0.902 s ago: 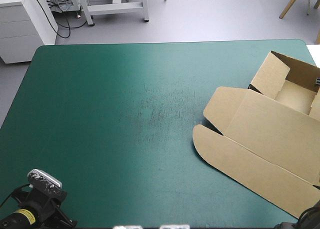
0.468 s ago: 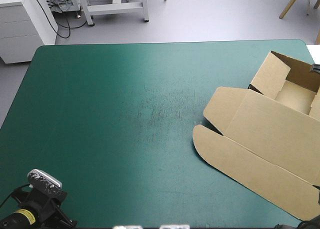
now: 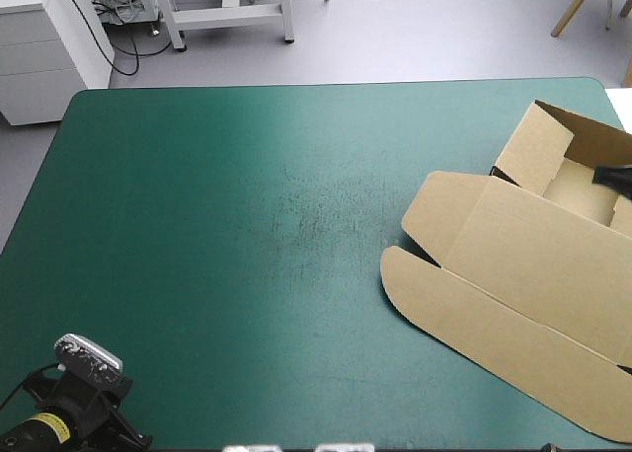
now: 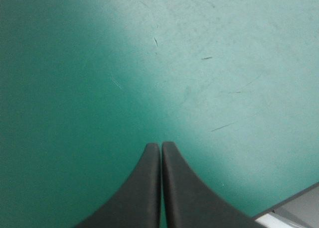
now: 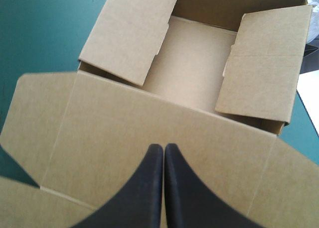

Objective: Fold the box

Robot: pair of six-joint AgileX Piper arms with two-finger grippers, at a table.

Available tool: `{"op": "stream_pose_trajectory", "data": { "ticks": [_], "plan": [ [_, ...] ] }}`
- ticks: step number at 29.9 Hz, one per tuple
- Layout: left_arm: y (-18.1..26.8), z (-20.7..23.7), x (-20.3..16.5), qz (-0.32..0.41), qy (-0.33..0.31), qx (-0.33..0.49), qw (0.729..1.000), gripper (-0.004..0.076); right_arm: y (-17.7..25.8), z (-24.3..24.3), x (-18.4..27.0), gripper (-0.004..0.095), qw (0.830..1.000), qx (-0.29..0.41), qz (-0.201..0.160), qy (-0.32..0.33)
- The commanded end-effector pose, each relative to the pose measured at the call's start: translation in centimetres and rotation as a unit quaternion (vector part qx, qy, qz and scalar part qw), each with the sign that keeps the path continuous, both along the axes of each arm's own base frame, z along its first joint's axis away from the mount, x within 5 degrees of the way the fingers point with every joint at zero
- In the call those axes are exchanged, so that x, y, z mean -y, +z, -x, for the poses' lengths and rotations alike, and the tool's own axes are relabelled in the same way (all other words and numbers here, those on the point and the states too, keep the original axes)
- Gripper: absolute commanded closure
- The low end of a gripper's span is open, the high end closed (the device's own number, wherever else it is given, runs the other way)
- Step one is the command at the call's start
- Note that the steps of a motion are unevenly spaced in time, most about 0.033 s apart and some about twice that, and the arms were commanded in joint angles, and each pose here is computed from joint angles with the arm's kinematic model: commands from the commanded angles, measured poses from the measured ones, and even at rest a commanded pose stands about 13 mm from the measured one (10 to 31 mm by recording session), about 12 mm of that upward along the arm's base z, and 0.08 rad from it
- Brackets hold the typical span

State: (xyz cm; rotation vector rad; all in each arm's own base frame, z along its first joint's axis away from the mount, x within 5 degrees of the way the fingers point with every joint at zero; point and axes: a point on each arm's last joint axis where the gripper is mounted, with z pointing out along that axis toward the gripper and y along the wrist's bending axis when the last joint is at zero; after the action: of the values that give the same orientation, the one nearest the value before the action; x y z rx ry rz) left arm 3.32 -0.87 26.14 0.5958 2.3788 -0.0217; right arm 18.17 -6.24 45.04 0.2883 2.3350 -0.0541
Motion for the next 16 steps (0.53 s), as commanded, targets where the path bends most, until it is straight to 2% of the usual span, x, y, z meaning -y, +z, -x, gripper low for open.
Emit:
{"op": "stream_pose_trajectory", "data": {
  "ticks": [1, 3, 8, 16],
  "plan": [
    [1.1, -0.4, 0.2, 0.015, 0.0, 0.031, 0.999, 0.0734, 0.5, 4.1, -2.8, 0.0922, 0.996, 0.05, 0.064, 0.042],
    [1.1, -0.4, 0.2, 0.015, 0.0, 0.031, 0.999, 0.0734, -0.5, 6.5, -4.6, 0.0922, 0.992, 0.061, 0.071, 0.085],
    [1.1, -0.4, 0.2, 0.015, 0.0, 0.031, 0.999, 0.0734, -3.7, 11.2, -7.1, 0.0922, 0.981, 0.07, 0.038, 0.178],
    [1.1, -0.4, 0.2, 0.015, 0.0, 0.031, 0.999, 0.0734, -9.0, 14.9, -7.5, 0.0922, 0.979, 0.059, 0.025, 0.196]
  ]
}}
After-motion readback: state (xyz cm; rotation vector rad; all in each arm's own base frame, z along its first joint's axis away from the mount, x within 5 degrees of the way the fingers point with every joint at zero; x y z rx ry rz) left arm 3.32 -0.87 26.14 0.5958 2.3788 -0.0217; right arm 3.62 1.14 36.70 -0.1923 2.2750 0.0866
